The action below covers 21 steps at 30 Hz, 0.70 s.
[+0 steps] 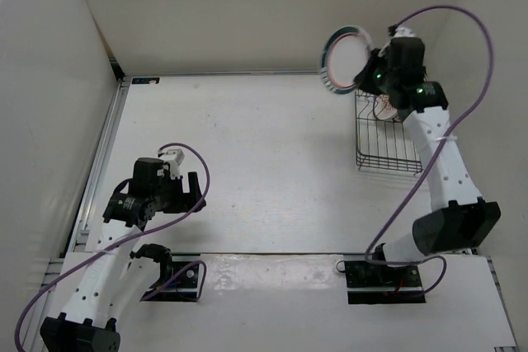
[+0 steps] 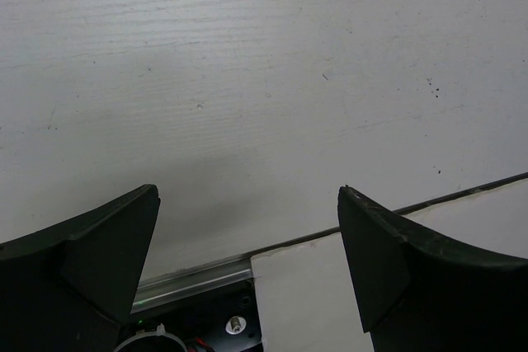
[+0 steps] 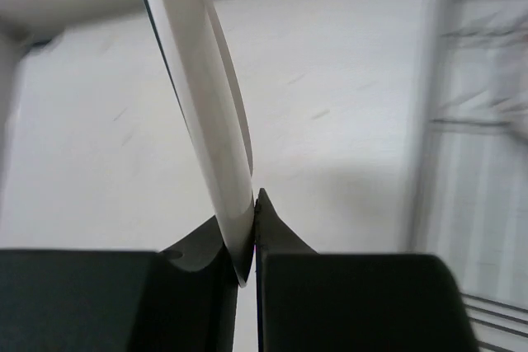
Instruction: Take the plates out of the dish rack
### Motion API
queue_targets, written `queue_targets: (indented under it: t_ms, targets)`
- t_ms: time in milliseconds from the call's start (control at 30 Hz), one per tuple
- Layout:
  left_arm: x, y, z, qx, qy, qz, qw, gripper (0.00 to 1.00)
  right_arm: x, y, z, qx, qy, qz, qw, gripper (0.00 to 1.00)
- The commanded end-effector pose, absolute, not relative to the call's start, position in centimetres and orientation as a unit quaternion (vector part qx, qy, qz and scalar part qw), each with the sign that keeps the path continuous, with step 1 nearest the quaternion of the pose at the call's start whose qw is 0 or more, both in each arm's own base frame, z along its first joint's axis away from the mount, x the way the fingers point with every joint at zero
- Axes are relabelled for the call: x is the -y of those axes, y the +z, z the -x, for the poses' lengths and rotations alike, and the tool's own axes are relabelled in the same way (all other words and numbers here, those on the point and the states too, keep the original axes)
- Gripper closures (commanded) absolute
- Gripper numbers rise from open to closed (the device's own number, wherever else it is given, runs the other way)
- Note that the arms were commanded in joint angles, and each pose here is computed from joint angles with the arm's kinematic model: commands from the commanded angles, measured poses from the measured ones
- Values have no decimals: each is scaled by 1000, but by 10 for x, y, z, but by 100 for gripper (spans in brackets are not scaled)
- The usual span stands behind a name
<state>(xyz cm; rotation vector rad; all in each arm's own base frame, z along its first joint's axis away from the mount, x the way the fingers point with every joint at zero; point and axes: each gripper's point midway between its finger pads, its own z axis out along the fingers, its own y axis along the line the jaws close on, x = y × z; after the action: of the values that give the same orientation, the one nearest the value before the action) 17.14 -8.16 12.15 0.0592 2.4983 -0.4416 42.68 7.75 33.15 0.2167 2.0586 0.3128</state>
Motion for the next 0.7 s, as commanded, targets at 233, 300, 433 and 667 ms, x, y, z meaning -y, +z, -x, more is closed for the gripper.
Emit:
queue_targets:
  t_ms: [233, 300, 433, 667]
  targets:
    - [84, 121, -174, -939, -172, -26, 297, 0, -274, 181, -305, -883, 382, 93, 258, 100]
    - [84, 121, -175, -940, -171, -26, 296, 0, -290, 158, -291, -884, 390, 107, 236, 100]
    - [84, 118, -174, -943, -168, -25, 287, 0, -308, 125, -268, -886, 412, 99, 189, 100]
    - [83, 118, -174, -943, -167, -24, 286, 0, -318, 71, -241, -906, 400, 85, 109, 100]
